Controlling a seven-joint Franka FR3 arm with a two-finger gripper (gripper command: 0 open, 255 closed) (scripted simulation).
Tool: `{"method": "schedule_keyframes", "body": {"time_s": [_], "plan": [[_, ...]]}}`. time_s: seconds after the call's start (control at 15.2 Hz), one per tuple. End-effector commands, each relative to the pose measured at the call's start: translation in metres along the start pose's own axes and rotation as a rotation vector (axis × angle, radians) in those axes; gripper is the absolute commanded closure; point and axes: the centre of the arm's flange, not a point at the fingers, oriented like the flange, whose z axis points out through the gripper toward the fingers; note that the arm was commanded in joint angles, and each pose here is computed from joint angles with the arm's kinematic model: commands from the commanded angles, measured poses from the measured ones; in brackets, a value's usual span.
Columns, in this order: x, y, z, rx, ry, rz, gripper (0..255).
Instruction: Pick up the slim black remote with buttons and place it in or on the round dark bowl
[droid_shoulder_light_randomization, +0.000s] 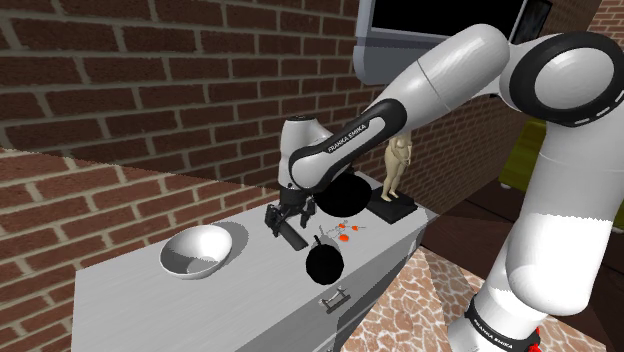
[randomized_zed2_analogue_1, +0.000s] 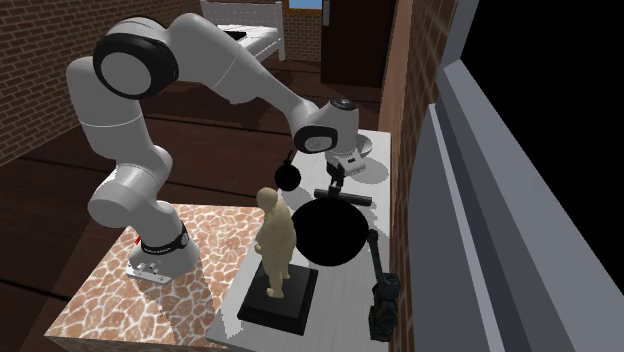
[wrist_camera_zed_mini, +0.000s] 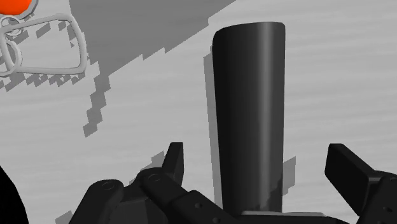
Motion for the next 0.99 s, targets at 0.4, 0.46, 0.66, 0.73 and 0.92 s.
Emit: {"method": "schedule_keyframes", "body": {"time_s": [0.4,0.46,0.66,0.73,0.92], "plan": [[-0.001,-0.001,0.0,0.0,0.0,0.0,255],[0.0,-0.001,0.0,0.0,0.0,0.0,255],[0.0,0.0,0.0,0.0,0.0,0.0,255],[0.0,0.0,0.0,0.0,0.0,0.0,255],[0.0,-0.001,-0.016,0.0,0.0,0.0,255]]}}
